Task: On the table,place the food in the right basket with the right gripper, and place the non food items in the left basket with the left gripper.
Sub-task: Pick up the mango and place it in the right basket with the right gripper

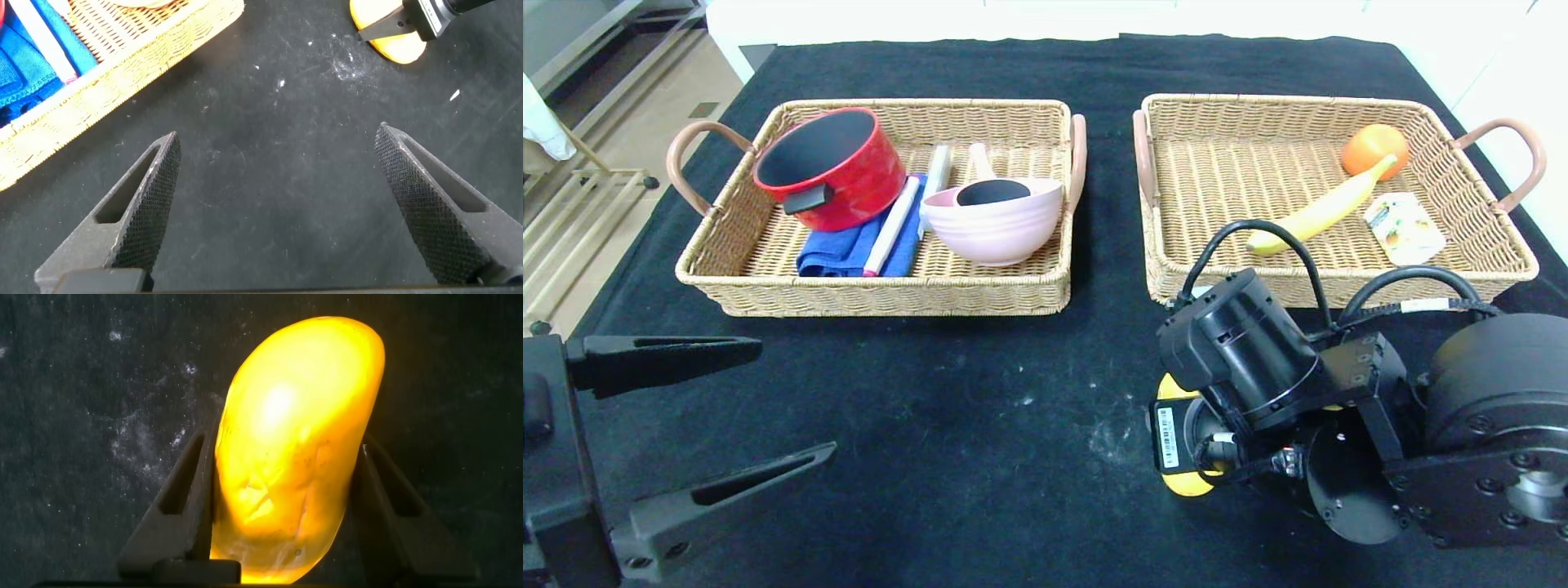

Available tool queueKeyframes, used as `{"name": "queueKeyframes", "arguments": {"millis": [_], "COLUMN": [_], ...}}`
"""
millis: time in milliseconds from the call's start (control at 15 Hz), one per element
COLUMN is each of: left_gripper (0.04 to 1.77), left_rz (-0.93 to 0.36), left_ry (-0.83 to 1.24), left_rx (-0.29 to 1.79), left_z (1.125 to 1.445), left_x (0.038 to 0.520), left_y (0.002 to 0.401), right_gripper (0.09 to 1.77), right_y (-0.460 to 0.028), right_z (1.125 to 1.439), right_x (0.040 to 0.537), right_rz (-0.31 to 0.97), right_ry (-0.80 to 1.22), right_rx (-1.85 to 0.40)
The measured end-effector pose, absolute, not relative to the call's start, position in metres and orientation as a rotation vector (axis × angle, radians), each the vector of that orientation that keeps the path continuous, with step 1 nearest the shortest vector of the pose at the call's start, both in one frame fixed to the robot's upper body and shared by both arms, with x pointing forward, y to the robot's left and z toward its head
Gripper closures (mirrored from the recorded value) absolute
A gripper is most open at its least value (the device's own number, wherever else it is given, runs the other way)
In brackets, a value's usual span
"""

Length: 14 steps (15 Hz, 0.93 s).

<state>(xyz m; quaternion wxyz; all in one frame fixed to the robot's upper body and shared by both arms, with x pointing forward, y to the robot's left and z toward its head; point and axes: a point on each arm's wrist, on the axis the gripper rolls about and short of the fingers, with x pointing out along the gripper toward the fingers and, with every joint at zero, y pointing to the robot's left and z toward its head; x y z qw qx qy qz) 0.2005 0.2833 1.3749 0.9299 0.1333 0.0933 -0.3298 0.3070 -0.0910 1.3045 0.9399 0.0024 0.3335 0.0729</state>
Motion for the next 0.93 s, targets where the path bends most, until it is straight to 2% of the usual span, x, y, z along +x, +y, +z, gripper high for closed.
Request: {"name": "queueKeyframes", "arguments": {"millis": [533,933], "left_gripper": [0.09,0.09], "left_rz": [-0.676,-0.676], "left_ry": [0.193,0.197], "left_rx": [0.273,0.273], "left_z": [1.374,1.374], "left_x": [0.201,0.201], "left_y": [0.283,0.283], "right_gripper": [0.87,0.88], "right_y": [-0.094,-0.113], "right_z": [1.312,1.351], "right_x": [0.302,0.288], "right_rz": [0.174,0.278], "right_ry": [0.671,0.573], "right_rx": [0.018,-0.016]}}
